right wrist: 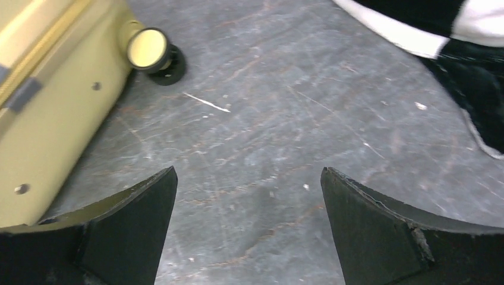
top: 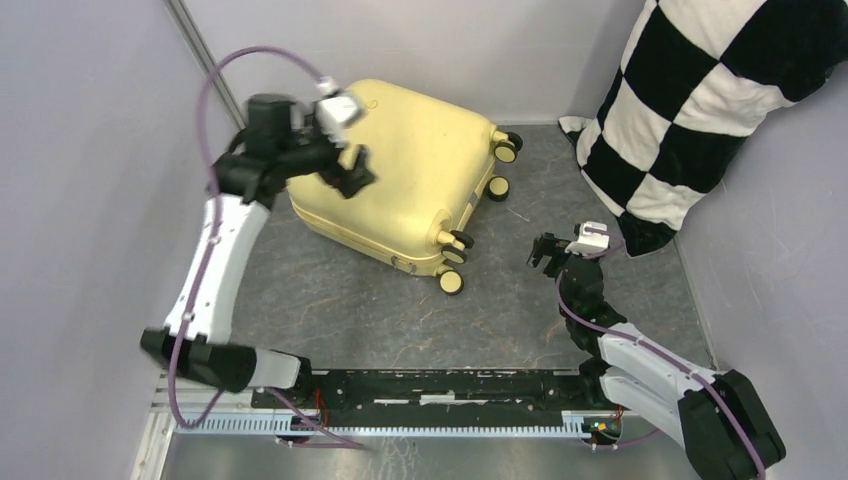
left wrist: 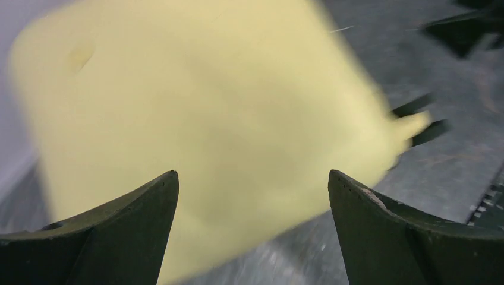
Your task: Pack the luggage
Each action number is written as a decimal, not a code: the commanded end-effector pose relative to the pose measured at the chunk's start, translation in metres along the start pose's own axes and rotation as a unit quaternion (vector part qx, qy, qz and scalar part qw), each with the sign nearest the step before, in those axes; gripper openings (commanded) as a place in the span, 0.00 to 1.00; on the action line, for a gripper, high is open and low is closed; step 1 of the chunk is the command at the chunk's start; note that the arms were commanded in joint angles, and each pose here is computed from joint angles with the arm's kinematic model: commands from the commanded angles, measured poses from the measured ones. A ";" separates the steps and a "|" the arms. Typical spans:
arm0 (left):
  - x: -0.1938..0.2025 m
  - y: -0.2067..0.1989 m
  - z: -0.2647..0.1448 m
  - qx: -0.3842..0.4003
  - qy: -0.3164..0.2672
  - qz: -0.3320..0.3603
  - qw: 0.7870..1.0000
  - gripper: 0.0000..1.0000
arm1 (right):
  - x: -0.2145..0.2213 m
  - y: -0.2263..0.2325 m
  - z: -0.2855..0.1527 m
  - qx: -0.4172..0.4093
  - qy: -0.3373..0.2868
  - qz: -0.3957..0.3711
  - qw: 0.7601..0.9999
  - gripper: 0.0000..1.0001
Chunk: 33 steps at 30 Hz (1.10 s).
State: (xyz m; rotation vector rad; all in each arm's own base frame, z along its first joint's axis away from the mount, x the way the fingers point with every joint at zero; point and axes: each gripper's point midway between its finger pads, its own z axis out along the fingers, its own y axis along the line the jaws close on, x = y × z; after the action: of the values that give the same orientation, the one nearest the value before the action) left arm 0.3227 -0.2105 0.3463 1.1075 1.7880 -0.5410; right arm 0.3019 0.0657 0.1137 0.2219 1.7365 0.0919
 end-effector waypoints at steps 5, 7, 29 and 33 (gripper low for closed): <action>0.136 0.097 -0.125 -0.305 0.023 -0.132 0.943 0.99 | -0.011 -0.039 -0.002 0.077 0.013 -0.015 0.997 0.98; 0.167 0.118 -0.149 -0.366 0.036 -0.159 0.916 0.97 | -0.014 -0.044 -0.003 0.084 0.011 -0.013 0.996 0.98; 0.273 0.171 -0.013 -0.335 0.059 -0.273 0.900 0.89 | -0.007 -0.077 -0.005 0.119 0.003 0.034 0.992 0.98; 0.257 0.159 0.026 -0.277 0.044 -0.268 0.921 0.90 | -0.009 -0.081 -0.004 0.124 0.001 0.024 0.992 0.98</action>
State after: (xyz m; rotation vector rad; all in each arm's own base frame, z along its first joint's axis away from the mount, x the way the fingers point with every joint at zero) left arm 0.4011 0.0266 0.1063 0.1549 2.2616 -0.0571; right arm 0.2881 -0.0127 0.0998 0.4330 1.7873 -0.0981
